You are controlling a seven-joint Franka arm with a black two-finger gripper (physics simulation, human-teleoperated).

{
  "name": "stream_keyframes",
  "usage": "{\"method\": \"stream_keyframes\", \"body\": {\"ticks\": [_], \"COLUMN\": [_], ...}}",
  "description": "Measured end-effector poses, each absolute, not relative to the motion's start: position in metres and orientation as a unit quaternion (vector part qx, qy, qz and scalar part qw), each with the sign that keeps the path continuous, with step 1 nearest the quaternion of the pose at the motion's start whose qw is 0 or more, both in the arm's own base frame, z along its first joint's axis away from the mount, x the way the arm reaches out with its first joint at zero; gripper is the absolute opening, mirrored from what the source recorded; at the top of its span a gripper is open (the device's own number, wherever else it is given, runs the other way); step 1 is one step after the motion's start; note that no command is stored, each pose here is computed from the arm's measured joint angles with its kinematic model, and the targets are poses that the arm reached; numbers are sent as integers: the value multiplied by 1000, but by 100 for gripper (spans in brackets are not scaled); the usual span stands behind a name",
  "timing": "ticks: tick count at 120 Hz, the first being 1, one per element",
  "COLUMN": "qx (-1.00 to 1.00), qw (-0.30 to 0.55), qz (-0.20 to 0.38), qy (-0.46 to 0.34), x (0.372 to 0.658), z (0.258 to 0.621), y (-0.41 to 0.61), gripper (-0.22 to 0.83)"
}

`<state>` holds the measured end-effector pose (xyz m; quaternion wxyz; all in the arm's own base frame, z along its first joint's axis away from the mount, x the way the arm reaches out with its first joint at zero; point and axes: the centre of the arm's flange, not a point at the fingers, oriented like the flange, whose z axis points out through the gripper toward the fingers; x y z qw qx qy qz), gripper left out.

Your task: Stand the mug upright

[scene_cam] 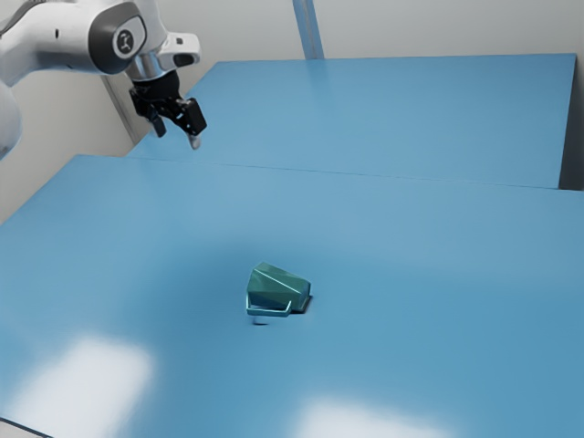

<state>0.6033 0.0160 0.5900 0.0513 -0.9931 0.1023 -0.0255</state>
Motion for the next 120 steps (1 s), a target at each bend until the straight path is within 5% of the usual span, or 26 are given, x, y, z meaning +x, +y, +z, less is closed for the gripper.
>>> {"method": "stream_keyframes", "body": {"ticks": [25, 71, 120], "qx": [-996, -986, -953], "qw": [26, -116, -228], "qz": [-36, -93, -181], "qy": [75, -71, -85], "x": [596, 490, 485], "z": [591, 506, 414], "y": [21, 92, 114], "gripper": [62, 61, 61]}}
